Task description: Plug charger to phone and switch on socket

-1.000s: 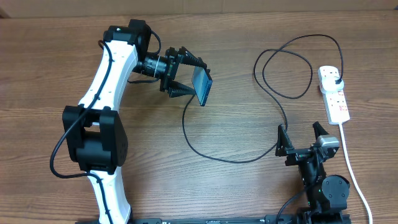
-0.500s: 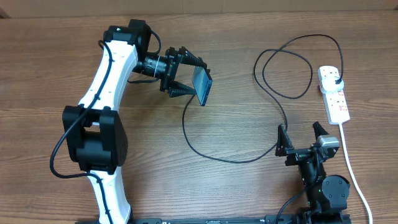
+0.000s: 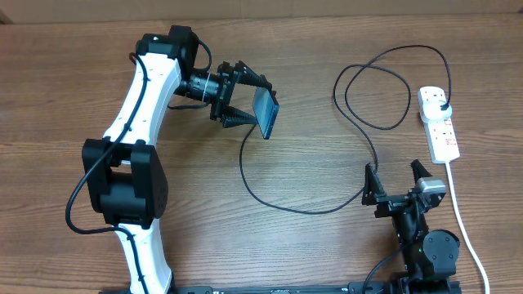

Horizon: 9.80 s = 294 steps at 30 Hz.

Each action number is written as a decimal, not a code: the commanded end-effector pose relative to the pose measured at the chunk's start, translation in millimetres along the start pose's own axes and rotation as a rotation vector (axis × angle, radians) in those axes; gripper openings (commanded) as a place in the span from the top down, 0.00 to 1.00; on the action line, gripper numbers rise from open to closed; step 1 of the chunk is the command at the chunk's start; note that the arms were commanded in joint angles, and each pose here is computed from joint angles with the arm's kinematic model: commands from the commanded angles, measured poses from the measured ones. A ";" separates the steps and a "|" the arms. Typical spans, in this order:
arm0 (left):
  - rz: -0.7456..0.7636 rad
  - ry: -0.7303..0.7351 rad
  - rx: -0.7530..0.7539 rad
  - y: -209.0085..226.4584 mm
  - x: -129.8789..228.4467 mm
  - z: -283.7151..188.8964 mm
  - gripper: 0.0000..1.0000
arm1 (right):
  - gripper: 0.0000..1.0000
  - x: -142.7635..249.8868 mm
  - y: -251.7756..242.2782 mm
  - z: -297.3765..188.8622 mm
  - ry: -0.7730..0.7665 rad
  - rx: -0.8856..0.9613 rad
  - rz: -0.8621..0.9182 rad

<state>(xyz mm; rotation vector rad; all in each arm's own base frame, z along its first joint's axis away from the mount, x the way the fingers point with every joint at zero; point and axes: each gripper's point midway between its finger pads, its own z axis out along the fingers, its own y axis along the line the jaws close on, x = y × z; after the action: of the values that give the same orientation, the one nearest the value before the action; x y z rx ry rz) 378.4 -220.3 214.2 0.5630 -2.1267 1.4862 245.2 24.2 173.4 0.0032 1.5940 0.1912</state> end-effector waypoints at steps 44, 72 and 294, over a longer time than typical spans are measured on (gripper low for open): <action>0.289 -0.881 -0.659 -33.0 -16.5 -146.2 0.20 | 0.00 -104.3 97.6 58.8 0.816 -0.417 0.310; 0.054 -0.940 -0.631 10.1 -46.7 -199.2 0.21 | 0.32 83.4 173.7 233.8 1.006 -0.182 0.848; 0.025 -0.409 0.040 -111.5 -70.1 -16.1 0.78 | 0.96 -120.2 208.4 218.7 0.597 -0.137 1.596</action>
<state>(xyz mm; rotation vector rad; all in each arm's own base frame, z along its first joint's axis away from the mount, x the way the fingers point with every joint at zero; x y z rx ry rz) 499.2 -237.4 265.7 0.8385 -2.4239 1.5786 449.0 238.6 281.8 1.2849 1.8500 1.5755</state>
